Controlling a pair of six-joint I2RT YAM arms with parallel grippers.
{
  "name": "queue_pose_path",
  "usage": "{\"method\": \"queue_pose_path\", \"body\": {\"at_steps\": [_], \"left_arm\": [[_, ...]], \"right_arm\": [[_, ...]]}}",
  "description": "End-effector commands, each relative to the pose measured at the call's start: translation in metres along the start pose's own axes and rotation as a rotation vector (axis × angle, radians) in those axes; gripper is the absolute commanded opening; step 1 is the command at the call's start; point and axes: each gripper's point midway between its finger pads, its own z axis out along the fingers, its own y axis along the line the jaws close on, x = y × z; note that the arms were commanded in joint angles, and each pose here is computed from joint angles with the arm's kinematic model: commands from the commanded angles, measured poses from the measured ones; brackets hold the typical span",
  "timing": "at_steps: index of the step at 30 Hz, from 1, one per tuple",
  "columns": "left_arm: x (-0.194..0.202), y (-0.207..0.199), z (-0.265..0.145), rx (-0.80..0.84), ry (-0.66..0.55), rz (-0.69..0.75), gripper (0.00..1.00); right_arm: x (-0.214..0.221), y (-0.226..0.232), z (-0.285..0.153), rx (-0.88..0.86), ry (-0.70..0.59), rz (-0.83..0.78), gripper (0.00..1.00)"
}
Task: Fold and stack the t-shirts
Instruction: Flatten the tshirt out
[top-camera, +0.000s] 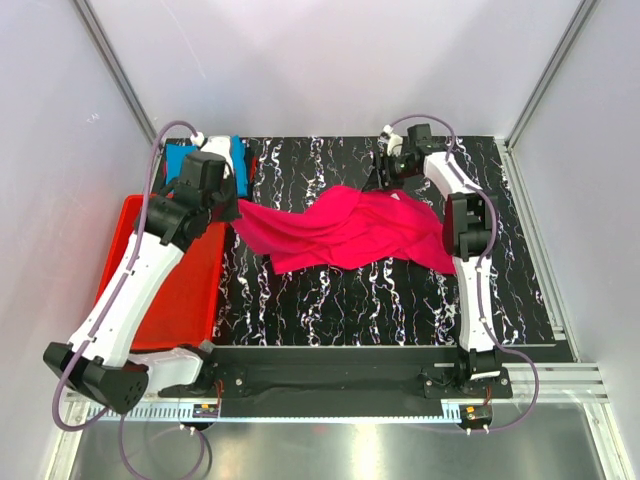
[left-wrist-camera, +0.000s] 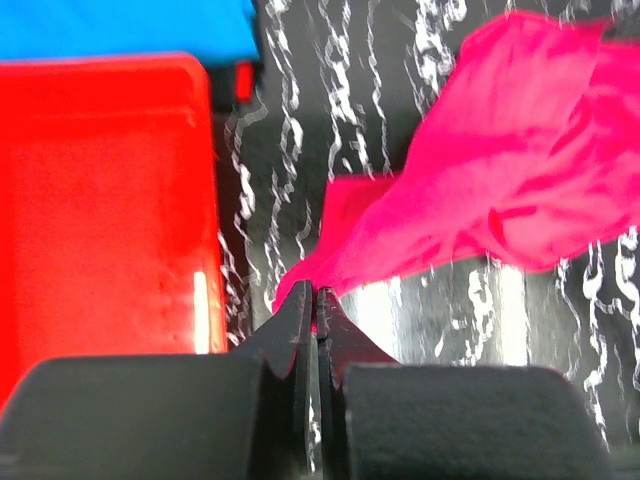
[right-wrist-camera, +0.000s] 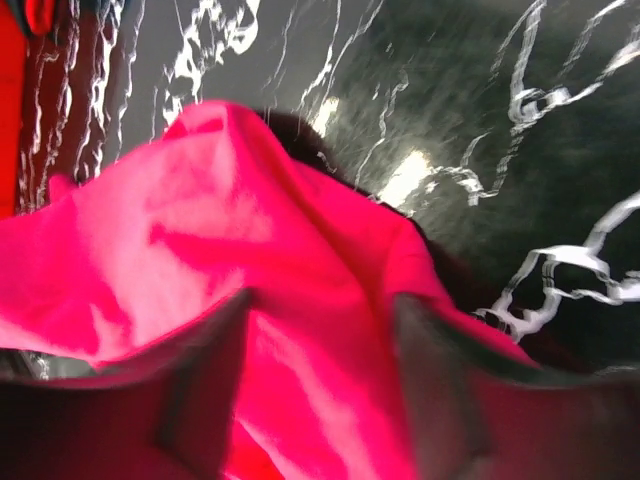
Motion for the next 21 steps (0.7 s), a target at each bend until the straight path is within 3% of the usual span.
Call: {"method": "queue_pose_path", "body": {"at_steps": [1, 3, 4, 6, 10, 14, 16, 19, 21], "left_arm": [[-0.036, 0.019, -0.008, -0.098, -0.093, 0.003, 0.00], [-0.053, 0.022, -0.008, -0.121, -0.124, -0.011, 0.00], [-0.067, 0.023, -0.009, -0.127, -0.149, -0.023, 0.00], [-0.082, 0.019, -0.010, -0.107, -0.173, -0.033, 0.00], [-0.127, 0.019, -0.024, -0.088, -0.253, -0.066, 0.00], [-0.173, 0.026, -0.059, -0.102, -0.353, -0.101, 0.00], [-0.184, 0.030, -0.075, -0.105, -0.395, -0.109, 0.00], [-0.181, 0.028, -0.085, -0.075, -0.414, -0.108, 0.00], [-0.175, 0.018, -0.086, -0.012, -0.412, -0.098, 0.00]], "right_arm": [[0.014, 0.002, 0.006, -0.040, 0.045, 0.023, 0.50], [-0.002, 0.000, 0.002, -0.008, -0.018, -0.007, 0.30], [-0.010, 0.000, -0.001, 0.011, -0.046, 0.000, 0.13], [-0.042, 0.009, -0.016, 0.037, -0.127, -0.044, 0.01], [-0.113, 0.029, -0.073, 0.197, -0.308, -0.041, 0.00], [-0.169, 0.059, -0.186, 0.417, -0.534, -0.110, 0.00], [-0.179, 0.081, -0.240, 0.513, -0.620, -0.175, 0.00], [-0.170, 0.098, -0.282, 0.590, -0.654, -0.206, 0.00], [-0.153, 0.097, -0.288, 0.628, -0.604, -0.221, 0.00]]}}
